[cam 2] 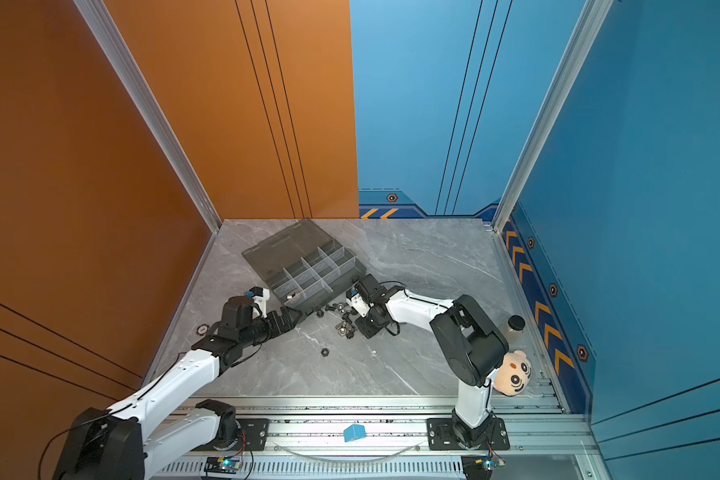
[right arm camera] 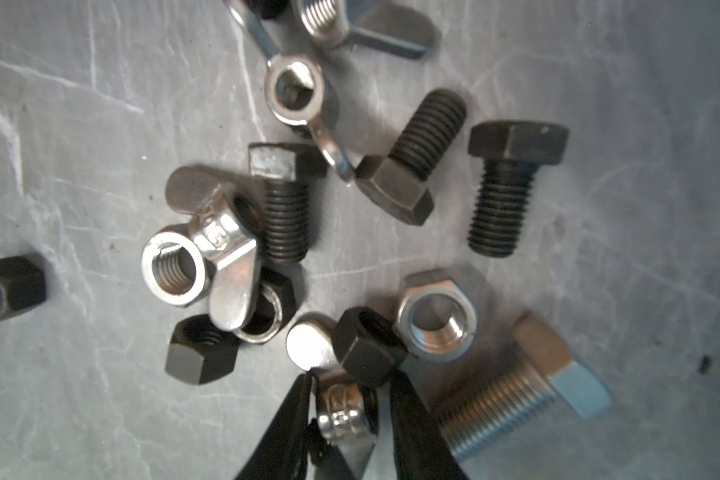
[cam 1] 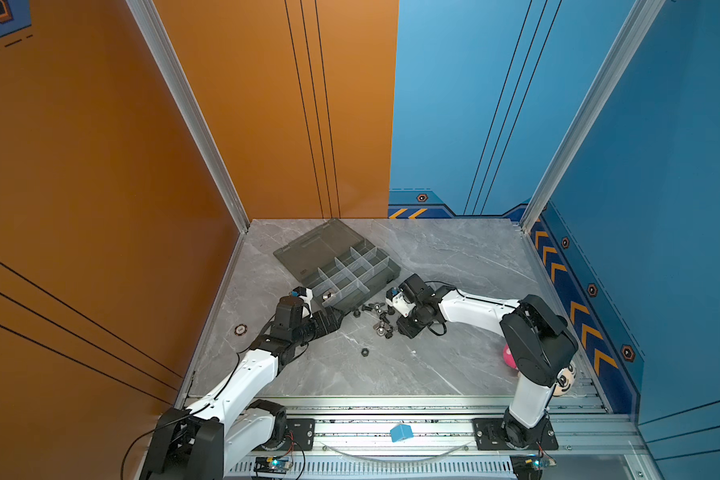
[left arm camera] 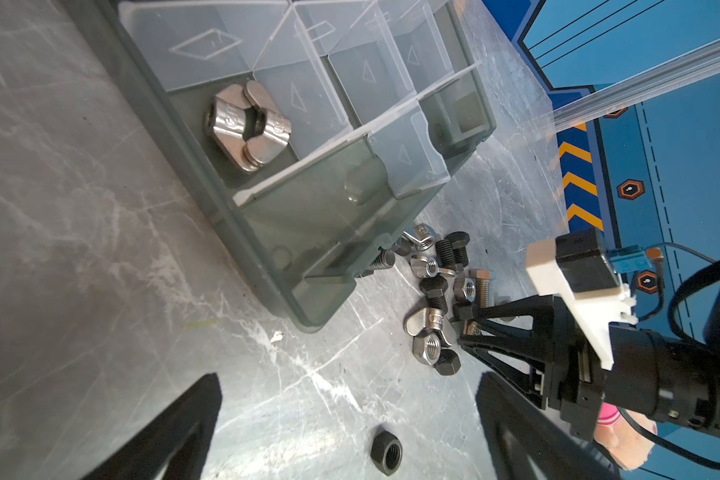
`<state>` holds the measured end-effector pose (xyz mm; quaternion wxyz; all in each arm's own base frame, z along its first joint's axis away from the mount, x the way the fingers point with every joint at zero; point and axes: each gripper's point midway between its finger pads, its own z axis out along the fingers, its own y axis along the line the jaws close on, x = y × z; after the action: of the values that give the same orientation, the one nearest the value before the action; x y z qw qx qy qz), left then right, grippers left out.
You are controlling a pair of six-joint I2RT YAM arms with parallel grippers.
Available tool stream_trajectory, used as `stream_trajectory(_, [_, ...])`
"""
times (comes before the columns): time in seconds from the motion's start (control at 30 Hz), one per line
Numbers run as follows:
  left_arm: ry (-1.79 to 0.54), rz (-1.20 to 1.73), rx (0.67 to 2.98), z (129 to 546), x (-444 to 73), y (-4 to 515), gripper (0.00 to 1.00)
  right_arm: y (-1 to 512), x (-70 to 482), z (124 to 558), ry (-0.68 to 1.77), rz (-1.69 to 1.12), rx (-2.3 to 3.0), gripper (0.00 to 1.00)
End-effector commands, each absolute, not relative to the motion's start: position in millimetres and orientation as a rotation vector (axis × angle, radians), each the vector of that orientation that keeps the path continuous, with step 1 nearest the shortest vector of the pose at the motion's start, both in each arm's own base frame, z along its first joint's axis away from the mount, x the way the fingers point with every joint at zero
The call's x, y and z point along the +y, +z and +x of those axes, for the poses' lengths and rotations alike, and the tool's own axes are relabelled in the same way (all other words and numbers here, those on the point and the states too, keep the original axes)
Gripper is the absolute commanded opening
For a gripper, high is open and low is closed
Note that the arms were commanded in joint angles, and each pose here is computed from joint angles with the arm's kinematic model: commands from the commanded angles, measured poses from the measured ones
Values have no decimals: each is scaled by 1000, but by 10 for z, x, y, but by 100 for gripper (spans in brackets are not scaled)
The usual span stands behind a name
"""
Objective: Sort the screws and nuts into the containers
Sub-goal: 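Close the right gripper on a silver wing nut in the pile, then carry the wing nut with the right gripper and drop it into the compartment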
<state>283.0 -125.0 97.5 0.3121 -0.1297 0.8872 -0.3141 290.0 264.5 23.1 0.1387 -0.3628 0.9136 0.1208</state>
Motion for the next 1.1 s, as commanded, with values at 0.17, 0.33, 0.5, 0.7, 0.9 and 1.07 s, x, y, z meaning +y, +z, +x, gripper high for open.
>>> stream_trajectory(0.17, [-824, -333, 2319, 2908, -1267, 1069, 98, 175, 2695, 2839, 390, -1068, 2671, 19])
stream_trajectory(0.33, [-836, -330, 2317, 2901, -1277, 1079, 98, 300, 2722, 2865, 447, -1029, 2659, 8])
stream_trajectory(0.5, [-850, -327, 2311, 2890, -1284, 1098, 98, 583, 2816, 2907, 550, -984, 2607, 2])
stream_trajectory(0.7, [-867, -336, 2304, 2868, -1265, 1110, 98, 1086, 2969, 3006, 672, -938, 2497, 1])
stream_trajectory(0.9, [-917, -411, 2274, 2848, -1204, 1121, 98, 1632, 3275, 3217, 804, -906, 2334, 0])
stream_trajectory(1.07, [-943, -436, 2249, 2814, -1164, 1162, 98, 1937, 3589, 3493, 827, -892, 2224, 0])
